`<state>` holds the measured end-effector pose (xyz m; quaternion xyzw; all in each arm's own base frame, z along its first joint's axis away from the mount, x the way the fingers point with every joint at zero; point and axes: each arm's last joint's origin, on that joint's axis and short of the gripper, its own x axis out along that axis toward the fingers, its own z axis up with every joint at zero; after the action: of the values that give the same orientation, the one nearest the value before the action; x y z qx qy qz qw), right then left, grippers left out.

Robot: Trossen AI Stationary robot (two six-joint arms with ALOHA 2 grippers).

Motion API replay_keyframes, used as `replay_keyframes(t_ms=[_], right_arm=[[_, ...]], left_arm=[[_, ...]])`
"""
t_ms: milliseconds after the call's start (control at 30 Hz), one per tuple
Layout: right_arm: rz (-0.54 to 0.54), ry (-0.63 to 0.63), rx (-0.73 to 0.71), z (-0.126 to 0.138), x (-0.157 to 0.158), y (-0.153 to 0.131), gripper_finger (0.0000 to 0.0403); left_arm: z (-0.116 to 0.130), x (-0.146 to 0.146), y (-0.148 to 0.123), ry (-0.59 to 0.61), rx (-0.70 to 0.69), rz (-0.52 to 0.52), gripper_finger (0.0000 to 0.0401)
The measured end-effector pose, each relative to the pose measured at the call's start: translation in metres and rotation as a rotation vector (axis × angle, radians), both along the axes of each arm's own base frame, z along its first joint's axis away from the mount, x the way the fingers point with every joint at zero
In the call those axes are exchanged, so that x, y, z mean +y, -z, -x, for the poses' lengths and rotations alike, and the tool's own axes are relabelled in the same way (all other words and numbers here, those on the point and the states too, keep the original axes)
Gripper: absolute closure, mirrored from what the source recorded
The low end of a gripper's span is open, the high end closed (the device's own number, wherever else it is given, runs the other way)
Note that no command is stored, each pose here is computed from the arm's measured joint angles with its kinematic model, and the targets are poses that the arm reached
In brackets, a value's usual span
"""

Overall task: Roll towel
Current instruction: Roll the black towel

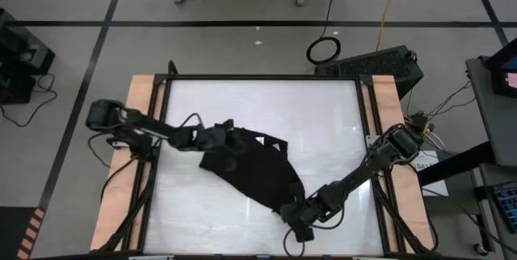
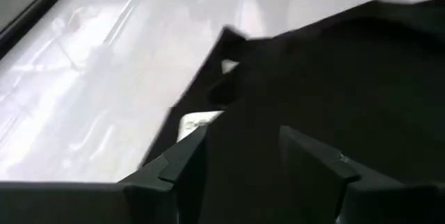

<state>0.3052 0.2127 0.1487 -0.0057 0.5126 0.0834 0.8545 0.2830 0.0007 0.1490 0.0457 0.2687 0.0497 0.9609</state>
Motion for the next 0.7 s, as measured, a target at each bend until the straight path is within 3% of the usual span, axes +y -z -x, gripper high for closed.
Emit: replay_keyframes(t_ms=[167,367,500,700], right_arm=[[-0.003,0.008,0.0,0.0,0.0,0.0,0.0403],[-0.009,0.011,-0.003,0.0,0.001,0.0,0.0403],[-0.001,0.01,-0.008,0.0,0.001,0.0,0.0403],[0.012,0.016,-0.017,0.0,0.001,0.0,0.0403]], left_arm=[[-0.009,0.026,0.018,-0.108,0.14,-0.057,0.0219],[-0.004,0.055,0.018,-0.224,0.237,-0.052,0.0219],[-0.002,0.069,0.02,-0.153,0.226,0.061,0.0219],[0.0,0.082,0.032,-0.114,0.255,0.145,0.0227]])
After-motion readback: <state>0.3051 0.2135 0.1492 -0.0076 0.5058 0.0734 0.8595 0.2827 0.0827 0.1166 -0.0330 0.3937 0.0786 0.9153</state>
